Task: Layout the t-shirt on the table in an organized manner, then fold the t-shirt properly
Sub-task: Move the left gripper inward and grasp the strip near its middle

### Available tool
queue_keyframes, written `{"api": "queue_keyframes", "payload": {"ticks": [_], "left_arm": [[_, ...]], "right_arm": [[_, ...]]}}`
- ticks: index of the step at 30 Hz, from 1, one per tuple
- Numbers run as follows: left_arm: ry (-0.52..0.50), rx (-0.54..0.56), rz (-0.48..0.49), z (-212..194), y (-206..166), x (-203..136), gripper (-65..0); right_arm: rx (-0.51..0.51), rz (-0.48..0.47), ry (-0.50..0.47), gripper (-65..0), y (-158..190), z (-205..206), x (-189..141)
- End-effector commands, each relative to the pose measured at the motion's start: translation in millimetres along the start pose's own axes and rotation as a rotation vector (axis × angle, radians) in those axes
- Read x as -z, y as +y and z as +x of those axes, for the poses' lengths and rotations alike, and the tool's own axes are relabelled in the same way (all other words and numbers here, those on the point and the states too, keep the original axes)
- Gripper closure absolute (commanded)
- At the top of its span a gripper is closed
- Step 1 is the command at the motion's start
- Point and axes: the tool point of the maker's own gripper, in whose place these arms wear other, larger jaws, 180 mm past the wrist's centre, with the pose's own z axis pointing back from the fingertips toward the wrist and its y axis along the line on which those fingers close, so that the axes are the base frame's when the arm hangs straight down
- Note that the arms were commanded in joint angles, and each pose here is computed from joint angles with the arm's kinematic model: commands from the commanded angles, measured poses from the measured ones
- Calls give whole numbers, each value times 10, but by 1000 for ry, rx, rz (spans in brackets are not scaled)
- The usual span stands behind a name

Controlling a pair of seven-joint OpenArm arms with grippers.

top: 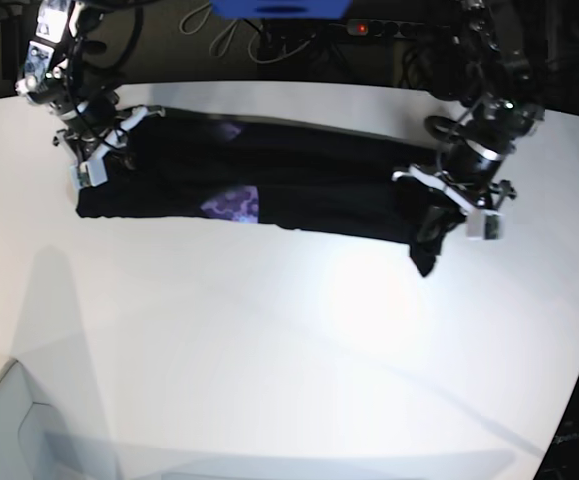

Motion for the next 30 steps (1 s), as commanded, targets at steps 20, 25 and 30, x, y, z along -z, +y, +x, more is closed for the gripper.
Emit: {"api": "queue_keyframes", "payload": {"ticks": [20,25,30], "left_arm": [[60,174,-225,-161,-1538,440,0],[80,199,-241,-239,-1629,452,0],[87,210,-247,-256,-1649,449,-1]], "right_arm": [[-2,3,-46,0,-6,122,-21],[-3,3,-49,0,-6,134,-21],[-4,3,-50,0,-8,145,-17]]}}
